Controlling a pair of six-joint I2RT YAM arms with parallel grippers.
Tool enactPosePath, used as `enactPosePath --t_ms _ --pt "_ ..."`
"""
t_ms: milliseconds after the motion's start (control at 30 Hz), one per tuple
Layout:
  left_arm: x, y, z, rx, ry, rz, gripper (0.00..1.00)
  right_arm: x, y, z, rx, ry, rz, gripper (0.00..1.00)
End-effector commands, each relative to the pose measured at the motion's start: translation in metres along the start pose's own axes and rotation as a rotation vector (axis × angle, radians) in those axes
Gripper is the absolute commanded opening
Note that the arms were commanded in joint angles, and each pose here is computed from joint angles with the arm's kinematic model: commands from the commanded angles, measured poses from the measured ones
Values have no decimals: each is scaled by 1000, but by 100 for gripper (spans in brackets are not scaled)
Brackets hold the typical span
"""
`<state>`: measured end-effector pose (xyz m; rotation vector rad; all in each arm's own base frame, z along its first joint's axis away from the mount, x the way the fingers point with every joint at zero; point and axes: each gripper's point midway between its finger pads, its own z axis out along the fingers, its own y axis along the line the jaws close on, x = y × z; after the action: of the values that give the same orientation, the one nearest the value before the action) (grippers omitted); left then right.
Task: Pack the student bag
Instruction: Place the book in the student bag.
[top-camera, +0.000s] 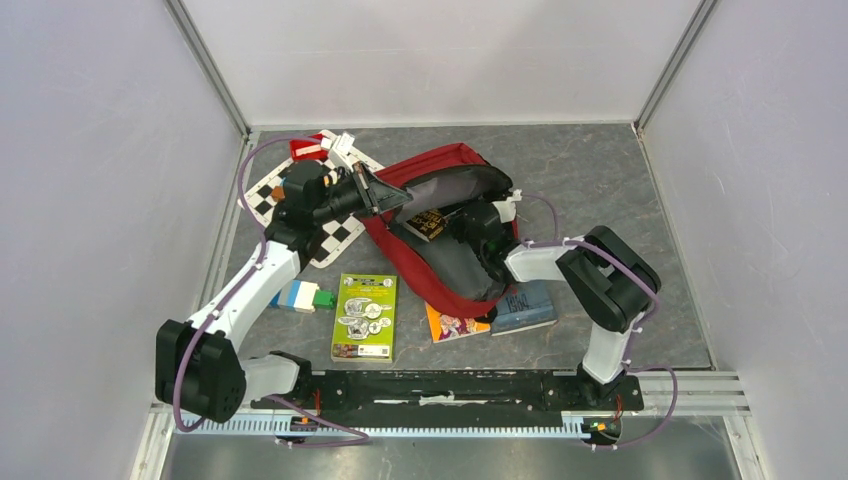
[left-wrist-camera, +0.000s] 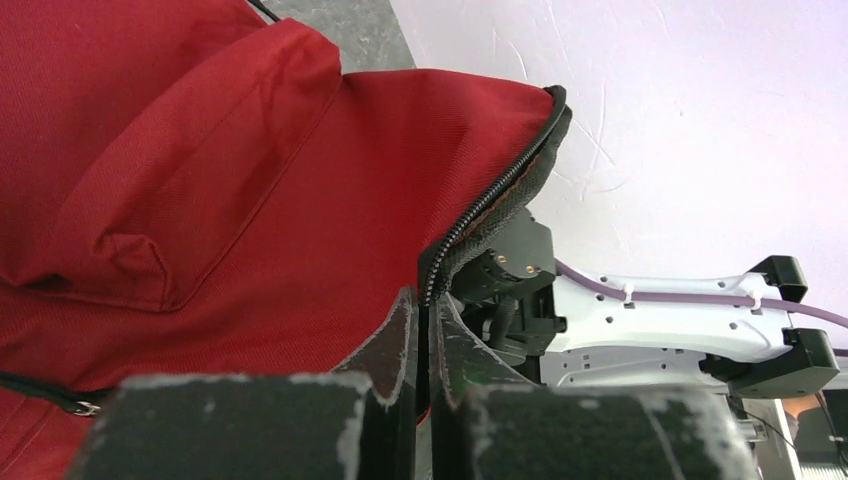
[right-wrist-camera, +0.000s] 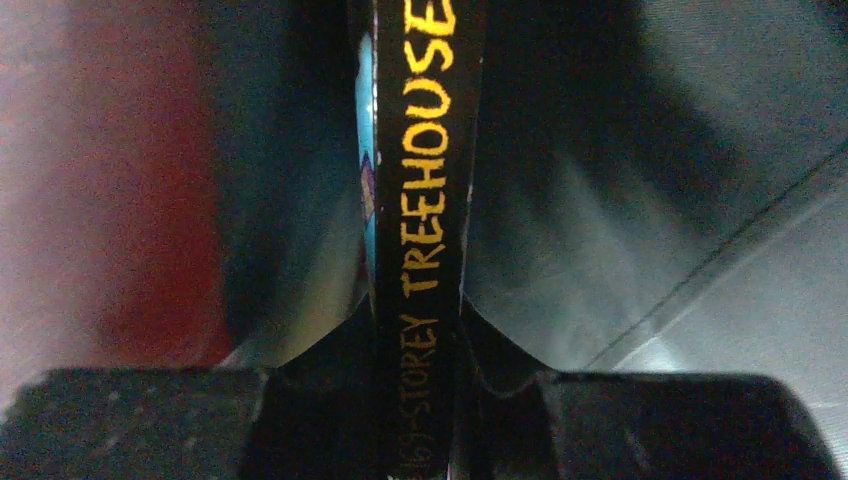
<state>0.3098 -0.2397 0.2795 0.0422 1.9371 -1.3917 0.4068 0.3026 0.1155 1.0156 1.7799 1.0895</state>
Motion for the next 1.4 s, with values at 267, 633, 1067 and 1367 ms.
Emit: enactPosePath --t_ms 267,633,1067,1367 --pt "-21 20 9 -90 -57 -83 2 -23 -27 -5 67 -95 -274 58" --pt "-32 88 18 -296 -66 -75 2 -53 -36 -83 34 -74 -571 87" --pt "-52 186 6 -624 -23 -10 2 -105 18 -71 41 -13 -1055 98" --pt "-40 218 5 -684 60 -15 32 -132 -10 -47 99 172 -1119 98"
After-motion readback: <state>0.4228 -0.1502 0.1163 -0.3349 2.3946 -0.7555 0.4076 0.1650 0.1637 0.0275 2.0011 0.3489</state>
